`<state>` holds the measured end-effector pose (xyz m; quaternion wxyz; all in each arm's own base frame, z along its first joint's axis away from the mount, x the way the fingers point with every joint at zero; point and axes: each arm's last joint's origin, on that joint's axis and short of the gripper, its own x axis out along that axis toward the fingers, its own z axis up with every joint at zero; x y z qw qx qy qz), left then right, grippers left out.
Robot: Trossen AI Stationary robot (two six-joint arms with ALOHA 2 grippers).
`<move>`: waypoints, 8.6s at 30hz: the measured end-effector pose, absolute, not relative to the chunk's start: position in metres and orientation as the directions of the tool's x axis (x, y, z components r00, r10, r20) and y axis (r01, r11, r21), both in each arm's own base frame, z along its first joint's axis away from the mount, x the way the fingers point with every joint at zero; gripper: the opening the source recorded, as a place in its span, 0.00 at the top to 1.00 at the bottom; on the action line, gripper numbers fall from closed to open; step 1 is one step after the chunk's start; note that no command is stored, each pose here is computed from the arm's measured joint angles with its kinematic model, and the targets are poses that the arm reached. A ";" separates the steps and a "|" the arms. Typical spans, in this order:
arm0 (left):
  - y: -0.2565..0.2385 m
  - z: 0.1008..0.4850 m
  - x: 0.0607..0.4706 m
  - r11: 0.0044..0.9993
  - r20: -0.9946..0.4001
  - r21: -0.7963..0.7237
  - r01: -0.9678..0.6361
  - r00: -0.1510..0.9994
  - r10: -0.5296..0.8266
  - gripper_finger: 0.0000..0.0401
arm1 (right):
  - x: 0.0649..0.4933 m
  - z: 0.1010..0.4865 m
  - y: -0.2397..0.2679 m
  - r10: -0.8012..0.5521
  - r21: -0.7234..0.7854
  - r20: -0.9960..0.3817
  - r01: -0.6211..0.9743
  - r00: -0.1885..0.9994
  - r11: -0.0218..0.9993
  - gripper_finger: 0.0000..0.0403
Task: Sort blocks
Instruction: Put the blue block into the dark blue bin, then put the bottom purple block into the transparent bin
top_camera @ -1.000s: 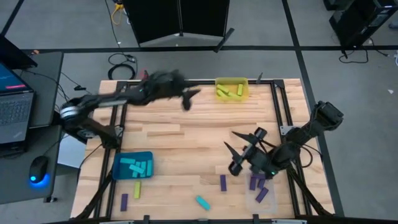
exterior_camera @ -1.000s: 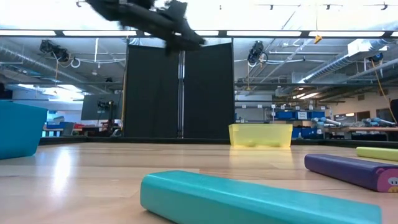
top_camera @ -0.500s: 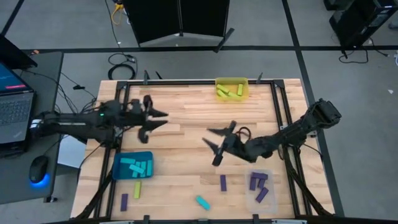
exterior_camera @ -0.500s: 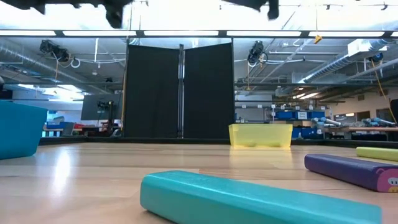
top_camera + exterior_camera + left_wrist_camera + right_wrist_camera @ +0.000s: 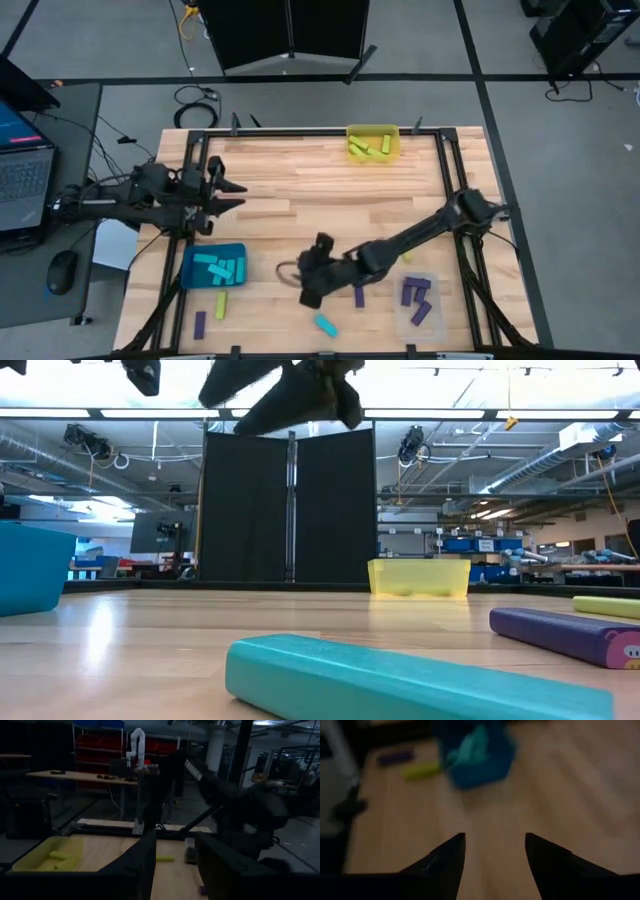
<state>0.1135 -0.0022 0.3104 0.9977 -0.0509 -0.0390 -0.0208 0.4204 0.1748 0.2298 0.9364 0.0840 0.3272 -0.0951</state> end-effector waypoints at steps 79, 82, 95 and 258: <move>-0.002 0.305 0.087 0.981 0.048 -0.185 0.054 0.998 -0.046 0.64 | 0.482 0.201 0.188 -0.189 0.046 -0.585 0.265 0.789 0.963 0.70; -0.002 0.305 0.087 0.979 0.051 -0.195 0.063 0.997 -0.054 0.64 | 0.503 0.213 0.161 -0.193 0.092 -0.420 0.254 0.887 0.963 0.70; -0.004 0.317 0.074 0.964 0.186 -0.211 0.159 0.975 -0.120 0.64 | 0.550 0.178 0.132 -0.126 0.324 0.120 0.081 0.985 0.942 0.70; -0.289 0.139 0.136 0.350 -0.979 0.111 -0.930 -0.163 -0.123 0.52 | 0.244 0.233 0.068 0.029 -0.104 0.165 -0.012 0.986 0.995 0.46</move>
